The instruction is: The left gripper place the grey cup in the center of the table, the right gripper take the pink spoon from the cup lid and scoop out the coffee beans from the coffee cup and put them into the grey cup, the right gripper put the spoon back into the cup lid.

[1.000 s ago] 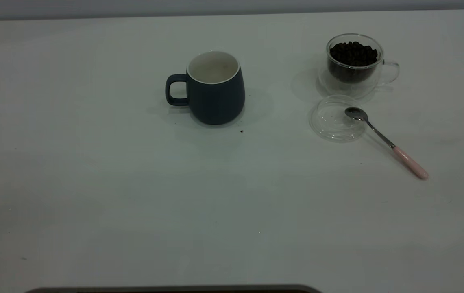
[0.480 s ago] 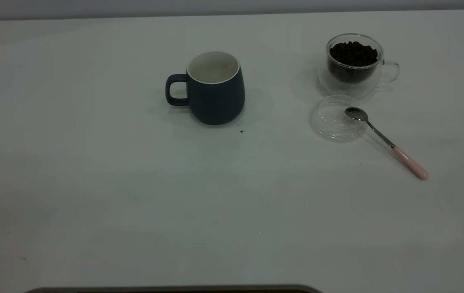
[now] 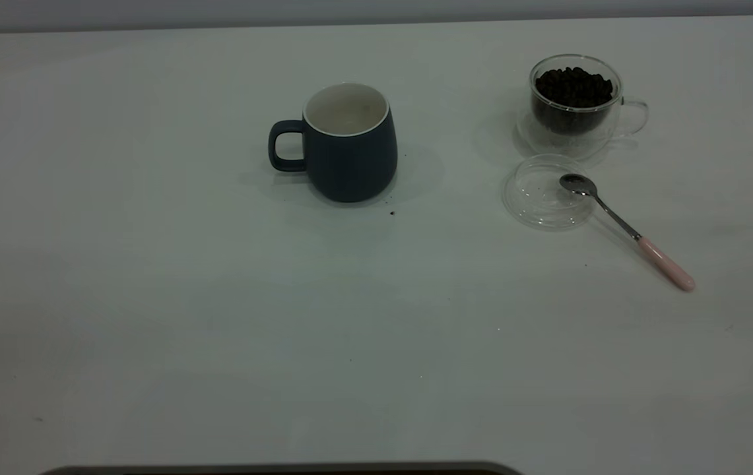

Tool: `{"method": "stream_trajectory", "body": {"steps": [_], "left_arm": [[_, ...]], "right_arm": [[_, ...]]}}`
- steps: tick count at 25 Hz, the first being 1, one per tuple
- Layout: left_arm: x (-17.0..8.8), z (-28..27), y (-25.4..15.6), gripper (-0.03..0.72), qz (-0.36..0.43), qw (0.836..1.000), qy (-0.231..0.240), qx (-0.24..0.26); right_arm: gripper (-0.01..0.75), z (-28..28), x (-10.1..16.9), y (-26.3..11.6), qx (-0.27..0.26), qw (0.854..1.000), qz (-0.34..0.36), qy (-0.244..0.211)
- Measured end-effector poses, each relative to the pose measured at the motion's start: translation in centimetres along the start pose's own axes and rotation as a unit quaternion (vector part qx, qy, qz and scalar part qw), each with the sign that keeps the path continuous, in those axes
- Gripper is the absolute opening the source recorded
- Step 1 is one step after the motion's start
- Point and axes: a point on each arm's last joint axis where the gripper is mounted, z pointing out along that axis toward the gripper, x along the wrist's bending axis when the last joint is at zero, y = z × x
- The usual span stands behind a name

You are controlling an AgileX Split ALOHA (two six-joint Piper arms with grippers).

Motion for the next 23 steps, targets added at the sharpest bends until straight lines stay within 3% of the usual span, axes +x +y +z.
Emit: {"method": "stream_trajectory", "body": {"steps": [23], "left_arm": [[0.00,0.00,0.00,0.567,-0.001,1.000,0.000,0.000]], "right_arm": [[0.591,0.00,-0.19,-0.03,0.001,1.000,0.016,-0.010]]}}
